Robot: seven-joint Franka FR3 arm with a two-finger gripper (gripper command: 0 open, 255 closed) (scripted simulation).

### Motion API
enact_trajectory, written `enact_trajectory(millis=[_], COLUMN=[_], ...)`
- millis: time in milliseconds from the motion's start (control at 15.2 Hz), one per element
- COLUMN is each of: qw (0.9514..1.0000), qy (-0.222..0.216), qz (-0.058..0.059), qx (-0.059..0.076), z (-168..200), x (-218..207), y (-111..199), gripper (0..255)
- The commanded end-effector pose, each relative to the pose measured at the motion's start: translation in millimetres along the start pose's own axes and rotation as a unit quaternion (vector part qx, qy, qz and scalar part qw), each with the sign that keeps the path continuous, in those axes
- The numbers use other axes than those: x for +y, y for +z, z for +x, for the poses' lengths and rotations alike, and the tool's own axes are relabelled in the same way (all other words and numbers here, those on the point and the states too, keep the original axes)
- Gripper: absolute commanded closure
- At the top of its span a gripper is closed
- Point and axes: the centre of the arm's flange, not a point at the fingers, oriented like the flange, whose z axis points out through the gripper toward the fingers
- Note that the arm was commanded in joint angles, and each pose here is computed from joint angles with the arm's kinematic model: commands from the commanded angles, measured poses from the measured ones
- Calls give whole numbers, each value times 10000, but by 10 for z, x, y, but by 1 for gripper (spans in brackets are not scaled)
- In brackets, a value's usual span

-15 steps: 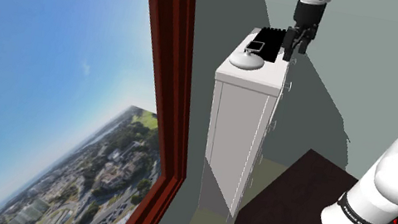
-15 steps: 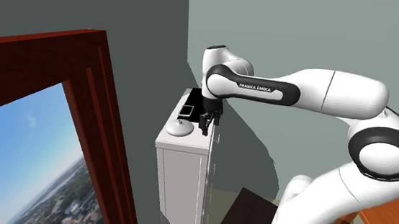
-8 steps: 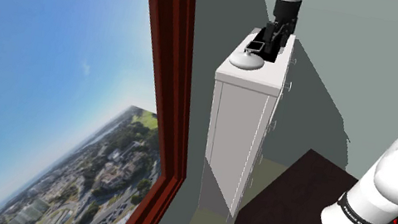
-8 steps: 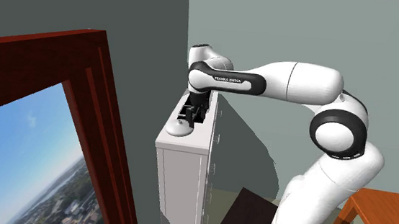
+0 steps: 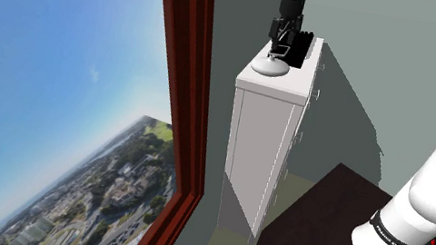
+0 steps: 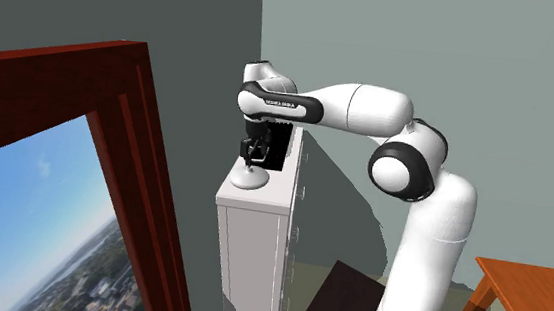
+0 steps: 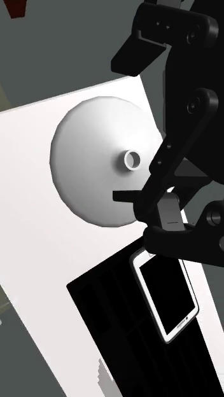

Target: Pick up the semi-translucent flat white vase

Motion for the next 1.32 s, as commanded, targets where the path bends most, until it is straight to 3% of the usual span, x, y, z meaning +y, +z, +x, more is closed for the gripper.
enact_trajectory(millis=[0,132,726,792,1254], qw=[10000,10000,10000,10000,10000], qy=[-18,-27,-27,-27,-27], qz=[10,16,16,16,16], qx=[24,35,35,35,35], z=[251,386,379,376,374], x=[73,118,105,104,105], y=[43,59,459,455,456], gripper=[0,0,0,255,255])
